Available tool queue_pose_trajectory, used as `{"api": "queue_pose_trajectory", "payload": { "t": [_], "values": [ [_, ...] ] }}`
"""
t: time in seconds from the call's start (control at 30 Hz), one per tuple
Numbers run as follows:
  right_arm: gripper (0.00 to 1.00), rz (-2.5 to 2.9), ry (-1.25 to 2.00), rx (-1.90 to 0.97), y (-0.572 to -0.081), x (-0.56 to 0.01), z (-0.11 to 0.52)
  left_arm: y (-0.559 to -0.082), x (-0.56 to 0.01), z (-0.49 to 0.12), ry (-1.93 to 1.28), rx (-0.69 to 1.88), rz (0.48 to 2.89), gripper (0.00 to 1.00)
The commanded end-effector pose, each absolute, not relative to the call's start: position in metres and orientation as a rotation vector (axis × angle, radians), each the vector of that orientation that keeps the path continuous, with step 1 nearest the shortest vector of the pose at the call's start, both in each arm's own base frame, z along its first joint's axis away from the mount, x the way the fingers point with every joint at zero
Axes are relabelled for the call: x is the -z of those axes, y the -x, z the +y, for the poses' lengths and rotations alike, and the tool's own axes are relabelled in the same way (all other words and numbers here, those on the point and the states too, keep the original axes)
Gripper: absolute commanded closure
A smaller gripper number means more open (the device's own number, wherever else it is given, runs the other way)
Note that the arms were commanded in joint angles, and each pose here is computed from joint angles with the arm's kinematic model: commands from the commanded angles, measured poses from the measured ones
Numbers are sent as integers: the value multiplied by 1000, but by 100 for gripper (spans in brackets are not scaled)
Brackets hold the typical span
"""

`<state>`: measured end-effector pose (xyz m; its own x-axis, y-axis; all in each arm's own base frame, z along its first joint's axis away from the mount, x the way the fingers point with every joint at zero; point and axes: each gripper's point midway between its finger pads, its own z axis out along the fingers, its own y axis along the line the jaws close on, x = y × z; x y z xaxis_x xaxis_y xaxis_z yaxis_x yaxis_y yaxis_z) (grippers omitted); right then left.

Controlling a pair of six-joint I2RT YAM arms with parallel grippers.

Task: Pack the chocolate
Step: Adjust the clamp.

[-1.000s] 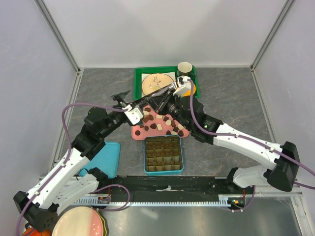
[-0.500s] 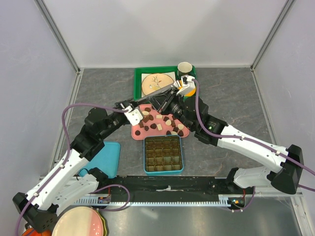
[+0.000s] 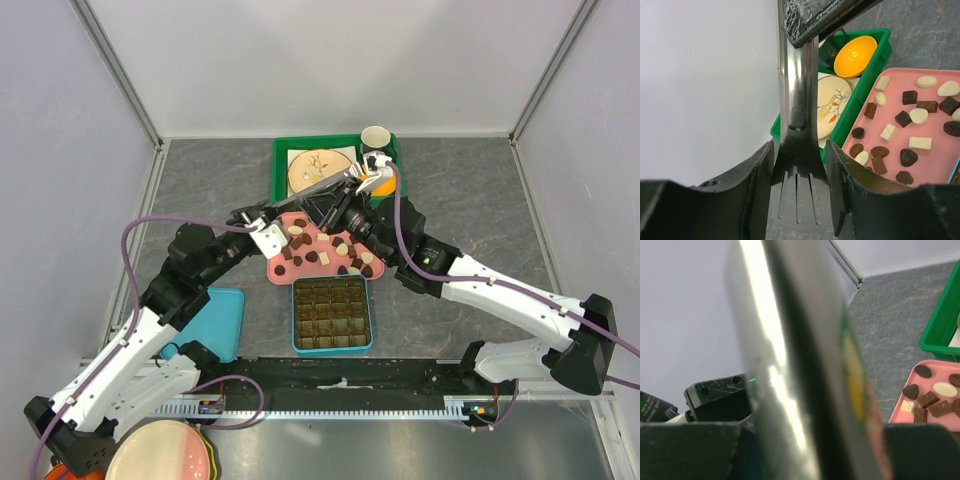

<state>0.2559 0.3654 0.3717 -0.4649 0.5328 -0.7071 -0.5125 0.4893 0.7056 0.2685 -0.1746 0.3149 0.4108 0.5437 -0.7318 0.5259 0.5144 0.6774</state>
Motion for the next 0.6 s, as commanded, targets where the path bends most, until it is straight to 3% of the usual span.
{"api": "queue_pose_trajectory", "payload": {
  "t": [0.0,0.3,0.57],
  "values": [
    [76,1518,118,-1230,-243,-396,363,-275,-320,-157,-1084,-120,1226,98],
    [59,1442,159,-1216,-243,-397,363,-270,-325,-159,-1075,-91,1218,98],
    [61,1405,139,-1256,-243,-396,365,-269,-329,-160,-1059,-65,1218,98]
  ]
}}
